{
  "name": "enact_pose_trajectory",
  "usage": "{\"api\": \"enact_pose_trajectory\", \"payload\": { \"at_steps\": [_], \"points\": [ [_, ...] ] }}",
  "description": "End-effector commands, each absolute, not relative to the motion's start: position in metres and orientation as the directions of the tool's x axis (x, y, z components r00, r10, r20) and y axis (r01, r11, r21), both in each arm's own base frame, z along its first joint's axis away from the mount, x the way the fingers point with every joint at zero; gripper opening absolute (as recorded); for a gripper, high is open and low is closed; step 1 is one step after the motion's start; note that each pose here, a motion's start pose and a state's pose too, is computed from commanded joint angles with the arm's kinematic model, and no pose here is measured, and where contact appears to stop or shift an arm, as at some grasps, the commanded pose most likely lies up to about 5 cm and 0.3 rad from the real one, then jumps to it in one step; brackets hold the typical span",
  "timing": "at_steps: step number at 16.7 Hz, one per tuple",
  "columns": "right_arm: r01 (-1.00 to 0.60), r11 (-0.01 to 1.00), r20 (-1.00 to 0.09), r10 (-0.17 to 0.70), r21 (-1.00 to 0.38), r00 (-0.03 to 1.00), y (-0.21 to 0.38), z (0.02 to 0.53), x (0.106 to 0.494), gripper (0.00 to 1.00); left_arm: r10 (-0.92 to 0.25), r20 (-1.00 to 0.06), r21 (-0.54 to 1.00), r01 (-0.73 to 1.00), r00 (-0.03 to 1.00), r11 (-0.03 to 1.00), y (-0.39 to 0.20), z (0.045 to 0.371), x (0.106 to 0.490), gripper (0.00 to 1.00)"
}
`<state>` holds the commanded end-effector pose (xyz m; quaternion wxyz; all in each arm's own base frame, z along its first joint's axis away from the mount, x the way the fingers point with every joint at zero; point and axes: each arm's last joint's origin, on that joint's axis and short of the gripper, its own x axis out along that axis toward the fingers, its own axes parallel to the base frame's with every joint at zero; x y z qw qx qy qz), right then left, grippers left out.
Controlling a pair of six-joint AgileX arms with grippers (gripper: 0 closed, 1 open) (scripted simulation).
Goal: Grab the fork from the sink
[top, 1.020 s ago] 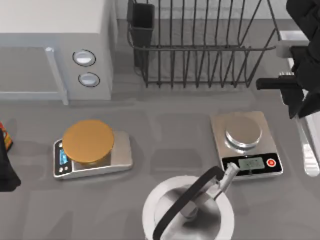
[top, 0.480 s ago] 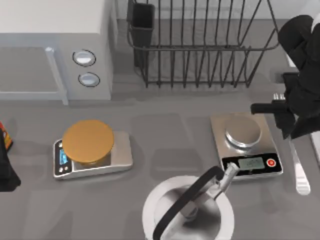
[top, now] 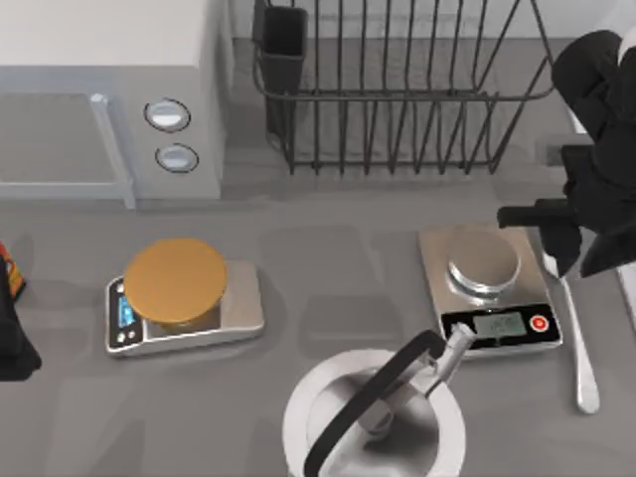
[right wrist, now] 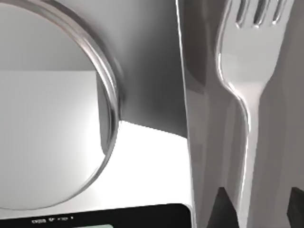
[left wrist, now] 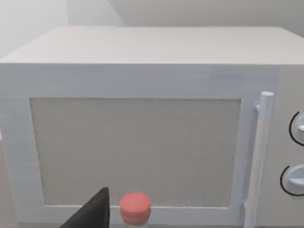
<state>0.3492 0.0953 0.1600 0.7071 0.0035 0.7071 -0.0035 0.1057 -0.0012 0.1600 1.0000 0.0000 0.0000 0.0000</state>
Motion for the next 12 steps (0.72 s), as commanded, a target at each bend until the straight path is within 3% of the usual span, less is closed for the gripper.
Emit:
{"api": "enact_pose_trajectory", "payload": {
  "at_steps": [6, 12],
  "points": [
    [0.01, 1.0, -1.0, 0.0, 0.0, 0.0, 0.0953, 0.16, 0.3492, 0.98, 0.0, 0.0, 0.0, 0.0, 1.0, 1.0, -0.0012, 0.16, 0.1057, 1.0],
    [0.01, 1.0, -1.0, 0.0, 0.0, 0.0, 0.0953, 0.16, 0.3492, 1.0, 0.0, 0.0, 0.0, 0.0, 1.0, 1.0, -0.0012, 0.16, 0.1057, 1.0]
  ]
}}
